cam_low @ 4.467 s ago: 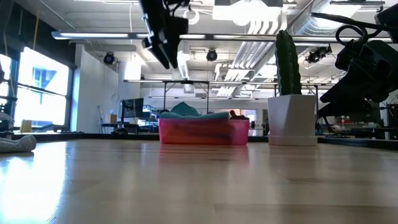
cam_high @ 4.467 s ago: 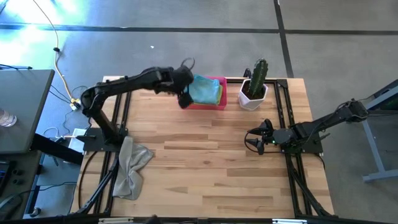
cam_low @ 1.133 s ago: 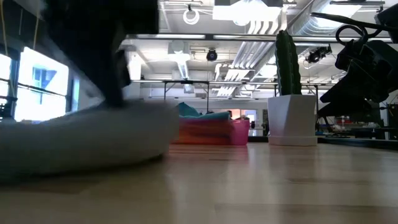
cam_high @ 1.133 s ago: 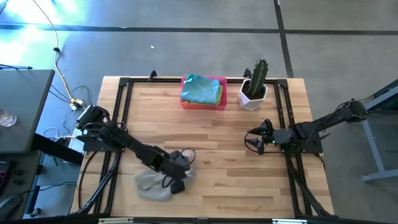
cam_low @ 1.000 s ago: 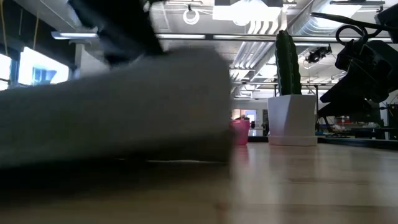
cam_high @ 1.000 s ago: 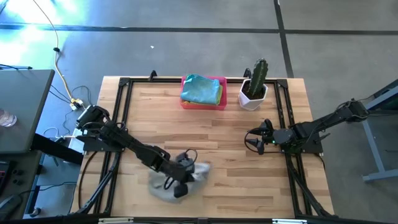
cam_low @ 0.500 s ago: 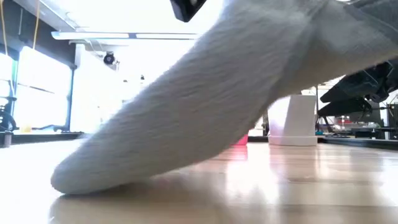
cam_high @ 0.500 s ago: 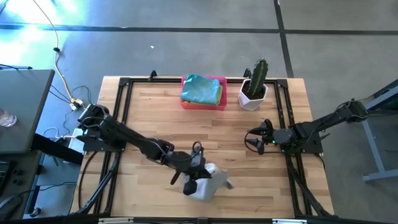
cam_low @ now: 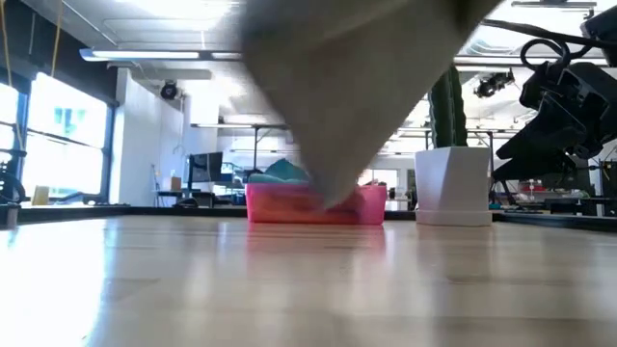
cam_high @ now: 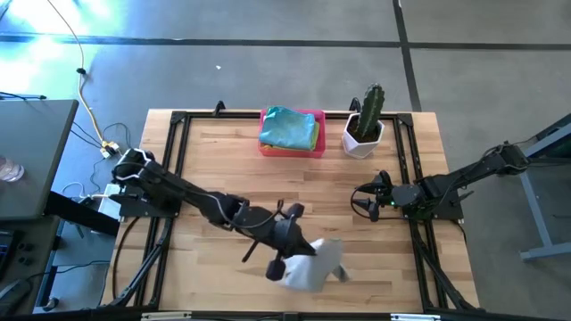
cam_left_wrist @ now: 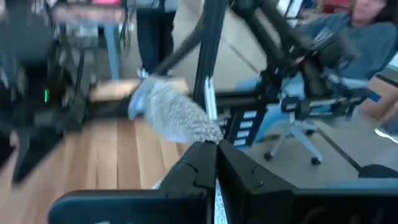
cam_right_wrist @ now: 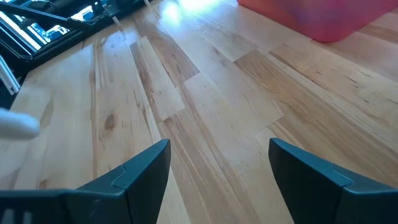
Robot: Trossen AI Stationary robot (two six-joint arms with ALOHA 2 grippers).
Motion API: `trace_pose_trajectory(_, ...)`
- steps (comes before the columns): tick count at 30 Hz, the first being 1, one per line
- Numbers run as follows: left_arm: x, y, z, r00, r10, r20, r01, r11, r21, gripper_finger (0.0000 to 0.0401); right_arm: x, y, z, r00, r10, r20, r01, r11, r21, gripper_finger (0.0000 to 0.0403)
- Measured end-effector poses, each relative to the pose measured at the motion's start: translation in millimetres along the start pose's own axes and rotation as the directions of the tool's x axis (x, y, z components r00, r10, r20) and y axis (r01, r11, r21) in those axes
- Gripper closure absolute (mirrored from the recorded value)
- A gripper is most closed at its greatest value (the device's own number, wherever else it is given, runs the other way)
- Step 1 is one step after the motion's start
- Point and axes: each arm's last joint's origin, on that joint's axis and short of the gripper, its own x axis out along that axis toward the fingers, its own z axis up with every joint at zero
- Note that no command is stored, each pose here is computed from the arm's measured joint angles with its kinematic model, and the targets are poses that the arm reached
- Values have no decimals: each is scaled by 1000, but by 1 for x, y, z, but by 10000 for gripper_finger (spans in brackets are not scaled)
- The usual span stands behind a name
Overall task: Fold microfiber towels
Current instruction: Fold the gray microfiber cloth on the table
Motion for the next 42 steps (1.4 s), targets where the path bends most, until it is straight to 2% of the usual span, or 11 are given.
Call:
trace_pose_trajectory(4,-5,-4,18,1000,-13,15,12,999,52,401,0,0,0,1000,0,0,0,1000,0,139)
trace_pose_trajectory(8,-9,-2,14,992,15,-126,-6,997,72,401,0,0,0,1000,0,0,0,1000,0,139)
trace_pose_trajectory(11,-11,2,-2,958,102,-267,-80,993,90,401,0,0,0,1000,0,0,0,1000,0,139)
trace_pose_trajectory(14,-7,10,-15,918,232,-320,-205,972,117,401,0,0,0,1000,0,0,0,1000,0,139)
trace_pose_trajectory(17,-1,14,-19,905,287,-314,-258,957,132,401,0,0,0,1000,0,0,0,1000,0,139)
trace_pose_trajectory(24,4,21,-22,900,296,-319,-268,955,129,401,0,0,0,1000,-4,6,4,1000,2,139)
trace_pose_trajectory(25,4,22,-21,900,298,-317,-271,954,126,401,0,0,1,1000,-7,17,6,1000,17,139)
trace_pose_trajectory(30,4,26,-20,899,303,-316,-279,953,120,401,-1,4,10,993,-4,121,-31,960,280,139)
trace_pose_trajectory(33,7,31,-22,895,309,-321,-299,951,82,401,-2,5,15,975,-57,213,-26,930,366,139)
trace_pose_trajectory(37,17,39,-32,881,324,-345,-320,945,71,401,-3,3,21,931,-178,319,46,923,383,139)
trace_pose_trajectory(42,36,53,-46,879,326,-347,-328,943,54,401,-5,0,23,888,-271,372,139,928,344,139)
